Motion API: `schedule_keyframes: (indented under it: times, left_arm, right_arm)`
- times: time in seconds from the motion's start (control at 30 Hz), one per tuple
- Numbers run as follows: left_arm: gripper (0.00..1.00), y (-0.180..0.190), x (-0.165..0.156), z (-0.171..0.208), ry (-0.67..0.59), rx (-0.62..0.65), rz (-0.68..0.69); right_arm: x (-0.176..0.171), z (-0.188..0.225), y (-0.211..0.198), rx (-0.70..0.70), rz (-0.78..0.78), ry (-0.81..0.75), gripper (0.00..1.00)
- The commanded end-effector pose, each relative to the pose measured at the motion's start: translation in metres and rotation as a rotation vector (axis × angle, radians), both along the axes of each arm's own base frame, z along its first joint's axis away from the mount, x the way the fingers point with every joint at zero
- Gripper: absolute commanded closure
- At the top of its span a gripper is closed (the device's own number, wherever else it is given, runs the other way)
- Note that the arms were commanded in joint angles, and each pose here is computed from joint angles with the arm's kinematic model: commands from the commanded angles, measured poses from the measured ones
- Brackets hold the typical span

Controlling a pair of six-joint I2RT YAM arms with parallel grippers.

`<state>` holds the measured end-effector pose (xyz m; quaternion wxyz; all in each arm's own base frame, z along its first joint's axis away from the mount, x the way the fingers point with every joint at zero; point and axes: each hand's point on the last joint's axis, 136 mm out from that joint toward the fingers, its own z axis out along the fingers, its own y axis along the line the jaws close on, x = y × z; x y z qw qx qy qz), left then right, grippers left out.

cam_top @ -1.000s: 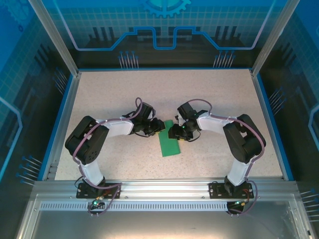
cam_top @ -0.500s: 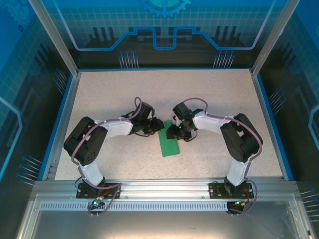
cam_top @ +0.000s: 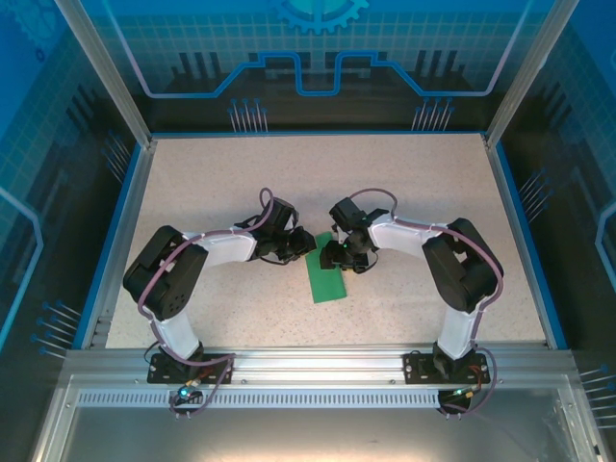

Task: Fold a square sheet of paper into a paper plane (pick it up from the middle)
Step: Hold the square sheet of paper at the center of the table.

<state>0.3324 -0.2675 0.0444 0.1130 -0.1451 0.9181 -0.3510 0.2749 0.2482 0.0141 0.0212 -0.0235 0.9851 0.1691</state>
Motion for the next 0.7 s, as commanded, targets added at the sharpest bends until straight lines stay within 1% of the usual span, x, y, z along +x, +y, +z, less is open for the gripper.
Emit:
schedule_keyframes:
  times: [0.0,0.43,0.67]
  left_arm:
    - [0.8,0.0,-0.004,-0.002,-0.003,0.008,-0.011]
    - [0.84,-0.001,-0.006,-0.008,0.017,0.01,-0.016]
    - [0.84,0.008,0.0,0.011,-0.059,0.028,0.023]
  right_arm:
    - [-0.017,-0.043,-0.017,-0.125,-0.003,0.072,0.4]
    - [-0.02,-0.051,-0.019,-0.154,0.007,0.086,0.4]
    - [-0.021,-0.054,-0.022,-0.171,0.008,0.089,0.4]
